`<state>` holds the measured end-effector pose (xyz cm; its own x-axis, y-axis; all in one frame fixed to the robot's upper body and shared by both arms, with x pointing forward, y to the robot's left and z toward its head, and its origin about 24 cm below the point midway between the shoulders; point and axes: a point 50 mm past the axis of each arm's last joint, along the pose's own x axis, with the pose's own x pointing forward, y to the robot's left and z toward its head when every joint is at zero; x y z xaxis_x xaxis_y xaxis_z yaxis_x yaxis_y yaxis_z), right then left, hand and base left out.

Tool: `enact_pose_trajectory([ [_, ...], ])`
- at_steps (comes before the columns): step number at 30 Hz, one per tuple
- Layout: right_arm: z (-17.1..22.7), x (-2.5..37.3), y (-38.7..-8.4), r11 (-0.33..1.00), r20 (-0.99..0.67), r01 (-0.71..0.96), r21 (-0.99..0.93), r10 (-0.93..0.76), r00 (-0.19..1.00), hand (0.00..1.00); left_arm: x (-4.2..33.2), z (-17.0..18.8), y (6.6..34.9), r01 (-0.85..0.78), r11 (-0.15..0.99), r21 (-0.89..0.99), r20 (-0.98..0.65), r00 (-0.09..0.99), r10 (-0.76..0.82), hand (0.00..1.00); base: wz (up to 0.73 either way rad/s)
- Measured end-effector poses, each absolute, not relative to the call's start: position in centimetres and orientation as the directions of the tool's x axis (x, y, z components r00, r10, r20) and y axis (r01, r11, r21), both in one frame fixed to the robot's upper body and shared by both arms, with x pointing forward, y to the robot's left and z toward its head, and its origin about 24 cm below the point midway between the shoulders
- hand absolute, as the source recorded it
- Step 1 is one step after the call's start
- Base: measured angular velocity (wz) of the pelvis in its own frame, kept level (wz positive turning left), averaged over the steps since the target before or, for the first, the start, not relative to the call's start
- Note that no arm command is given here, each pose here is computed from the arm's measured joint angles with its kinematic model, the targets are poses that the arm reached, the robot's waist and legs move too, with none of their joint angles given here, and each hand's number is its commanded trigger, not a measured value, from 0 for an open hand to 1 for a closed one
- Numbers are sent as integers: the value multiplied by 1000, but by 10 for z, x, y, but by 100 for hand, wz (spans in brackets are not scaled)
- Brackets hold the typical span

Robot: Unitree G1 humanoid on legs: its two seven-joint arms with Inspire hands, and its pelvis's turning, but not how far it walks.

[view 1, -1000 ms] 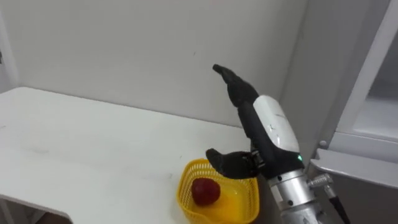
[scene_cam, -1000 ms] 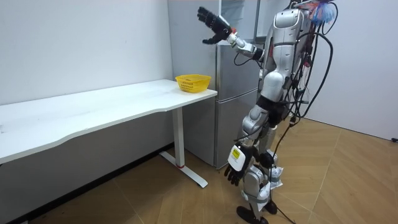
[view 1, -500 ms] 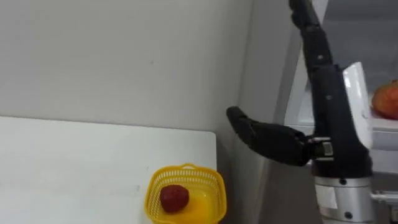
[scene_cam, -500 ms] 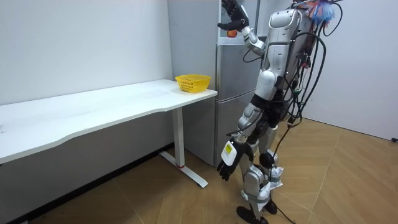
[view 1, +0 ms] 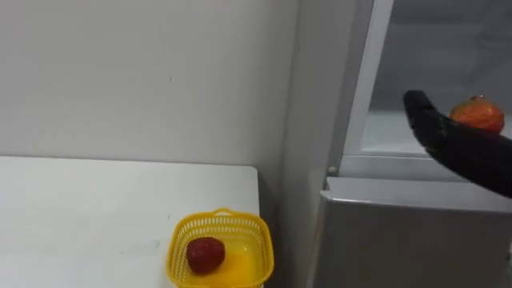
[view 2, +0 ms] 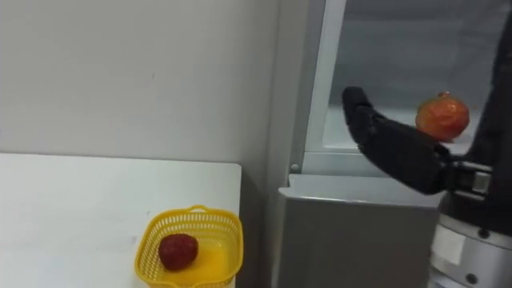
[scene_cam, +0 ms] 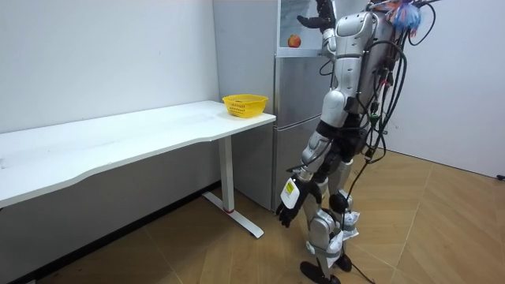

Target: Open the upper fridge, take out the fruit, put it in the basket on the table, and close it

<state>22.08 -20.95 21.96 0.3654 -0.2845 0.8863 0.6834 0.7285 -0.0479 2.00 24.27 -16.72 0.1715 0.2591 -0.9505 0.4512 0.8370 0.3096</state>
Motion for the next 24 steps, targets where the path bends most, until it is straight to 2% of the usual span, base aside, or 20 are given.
enact_pose_trajectory([
  [6,218,223,-230,652,875,758,-34,-346,337,0,14,-168,243,447,847,287,-958,147,247,0,2],
  [13,194,242,-253,596,800,794,-121,-416,433,0,15,-166,250,456,843,285,-958,145,246,0,0],
  [18,201,251,-264,571,799,812,-120,-430,421,0,13,-164,256,464,839,285,-958,134,252,0,1],
  [24,198,270,-287,545,731,824,-154,-498,466,0,15,-162,261,449,841,304,-953,138,271,0,2],
])
